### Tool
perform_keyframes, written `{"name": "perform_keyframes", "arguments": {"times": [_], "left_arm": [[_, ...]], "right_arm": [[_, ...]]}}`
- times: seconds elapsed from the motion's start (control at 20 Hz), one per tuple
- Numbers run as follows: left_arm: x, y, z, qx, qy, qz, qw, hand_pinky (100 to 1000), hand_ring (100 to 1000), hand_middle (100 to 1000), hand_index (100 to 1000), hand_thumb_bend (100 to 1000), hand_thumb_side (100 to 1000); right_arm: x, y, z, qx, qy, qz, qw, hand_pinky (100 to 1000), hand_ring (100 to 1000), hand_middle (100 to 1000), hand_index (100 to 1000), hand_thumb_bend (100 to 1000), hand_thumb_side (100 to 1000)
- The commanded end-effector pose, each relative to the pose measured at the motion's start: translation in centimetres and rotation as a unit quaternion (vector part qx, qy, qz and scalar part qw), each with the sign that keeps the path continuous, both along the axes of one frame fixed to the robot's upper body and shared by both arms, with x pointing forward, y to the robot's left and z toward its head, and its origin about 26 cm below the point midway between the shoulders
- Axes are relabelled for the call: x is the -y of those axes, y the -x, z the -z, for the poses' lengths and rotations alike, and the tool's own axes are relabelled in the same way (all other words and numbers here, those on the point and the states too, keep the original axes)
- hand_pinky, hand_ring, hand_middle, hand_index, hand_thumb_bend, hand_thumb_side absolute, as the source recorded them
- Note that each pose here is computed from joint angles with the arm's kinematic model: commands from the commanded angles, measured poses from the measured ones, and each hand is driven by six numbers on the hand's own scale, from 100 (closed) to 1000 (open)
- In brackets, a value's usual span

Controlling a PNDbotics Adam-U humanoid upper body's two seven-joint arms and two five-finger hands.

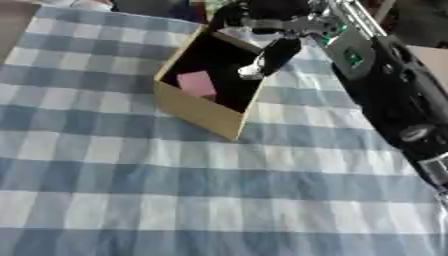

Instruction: Pick up objects on the table and place them in the box.

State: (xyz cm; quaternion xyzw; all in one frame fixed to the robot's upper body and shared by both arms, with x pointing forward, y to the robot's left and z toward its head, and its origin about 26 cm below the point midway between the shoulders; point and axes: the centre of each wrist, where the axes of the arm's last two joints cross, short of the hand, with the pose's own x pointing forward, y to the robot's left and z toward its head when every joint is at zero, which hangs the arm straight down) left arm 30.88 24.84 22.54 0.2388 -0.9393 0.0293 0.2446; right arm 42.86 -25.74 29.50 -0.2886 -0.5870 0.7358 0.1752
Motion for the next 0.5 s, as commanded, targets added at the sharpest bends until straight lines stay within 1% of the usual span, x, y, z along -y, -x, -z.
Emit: {"name": "perform_keyframes", "arguments": {"times": [0.05,0.2,0.35,0.5], "left_arm": [[0.0,0.2,-0.7,0.012,-0.002,0.000,1.000,480,647,589,689,218,857],[0.0,0.2,-0.7,0.012,-0.003,0.000,1.000,480,648,590,689,218,857],[-0.1,0.3,-0.6,0.012,-0.003,-0.002,1.000,481,648,590,690,219,856],[-0.3,0.3,-0.6,0.012,-0.003,-0.006,1.000,482,649,590,690,219,855]], "right_arm": [[0.7,0.6,-1.7,0.017,0.020,-0.005,1.000,1000,980,888,959,269,685],[1.3,1.4,-2.2,0.027,0.001,-0.015,1.000,1000,968,876,957,236,665],[1.5,2.7,-3.4,0.049,-0.022,-0.027,0.998,1000,963,872,953,225,617],[1.8,5.0,-5.4,0.095,-0.056,-0.045,0.993,1000,948,865,943,189,569]]}}
